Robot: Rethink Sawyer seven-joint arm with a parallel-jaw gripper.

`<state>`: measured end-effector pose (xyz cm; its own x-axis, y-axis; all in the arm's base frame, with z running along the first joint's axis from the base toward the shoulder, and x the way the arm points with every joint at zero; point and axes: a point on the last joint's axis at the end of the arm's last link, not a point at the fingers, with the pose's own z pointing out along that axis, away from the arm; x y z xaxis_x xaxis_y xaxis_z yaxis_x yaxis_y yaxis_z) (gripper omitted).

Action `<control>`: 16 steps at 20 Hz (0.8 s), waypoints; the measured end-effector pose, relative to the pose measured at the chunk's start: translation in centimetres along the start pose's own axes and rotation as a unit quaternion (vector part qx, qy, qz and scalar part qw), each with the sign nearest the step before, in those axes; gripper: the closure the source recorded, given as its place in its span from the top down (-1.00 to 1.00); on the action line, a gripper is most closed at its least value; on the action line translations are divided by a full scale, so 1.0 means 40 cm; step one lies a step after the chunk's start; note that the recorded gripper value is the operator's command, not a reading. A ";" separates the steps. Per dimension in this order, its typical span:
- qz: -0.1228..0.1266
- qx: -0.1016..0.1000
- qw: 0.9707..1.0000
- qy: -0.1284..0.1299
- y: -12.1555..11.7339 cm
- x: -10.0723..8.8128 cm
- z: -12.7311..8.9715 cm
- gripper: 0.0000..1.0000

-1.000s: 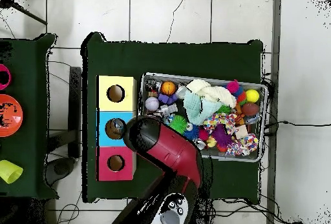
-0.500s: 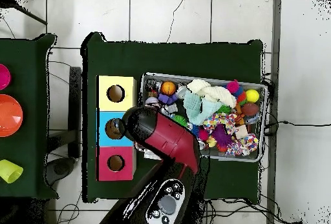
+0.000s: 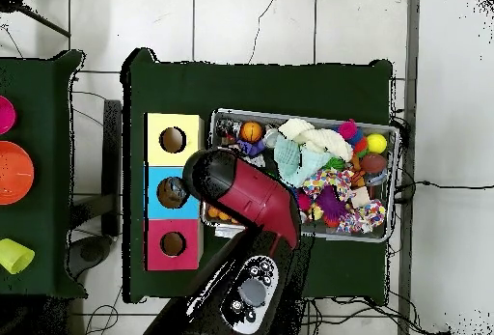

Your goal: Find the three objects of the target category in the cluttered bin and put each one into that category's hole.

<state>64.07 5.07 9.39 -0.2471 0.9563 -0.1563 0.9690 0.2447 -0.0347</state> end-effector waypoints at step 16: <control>0.050 -0.082 0.995 -0.036 0.032 -0.098 0.117 1.00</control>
<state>66.29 0.89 5.34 -0.1433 0.9646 -0.2216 0.9732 0.1780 0.1454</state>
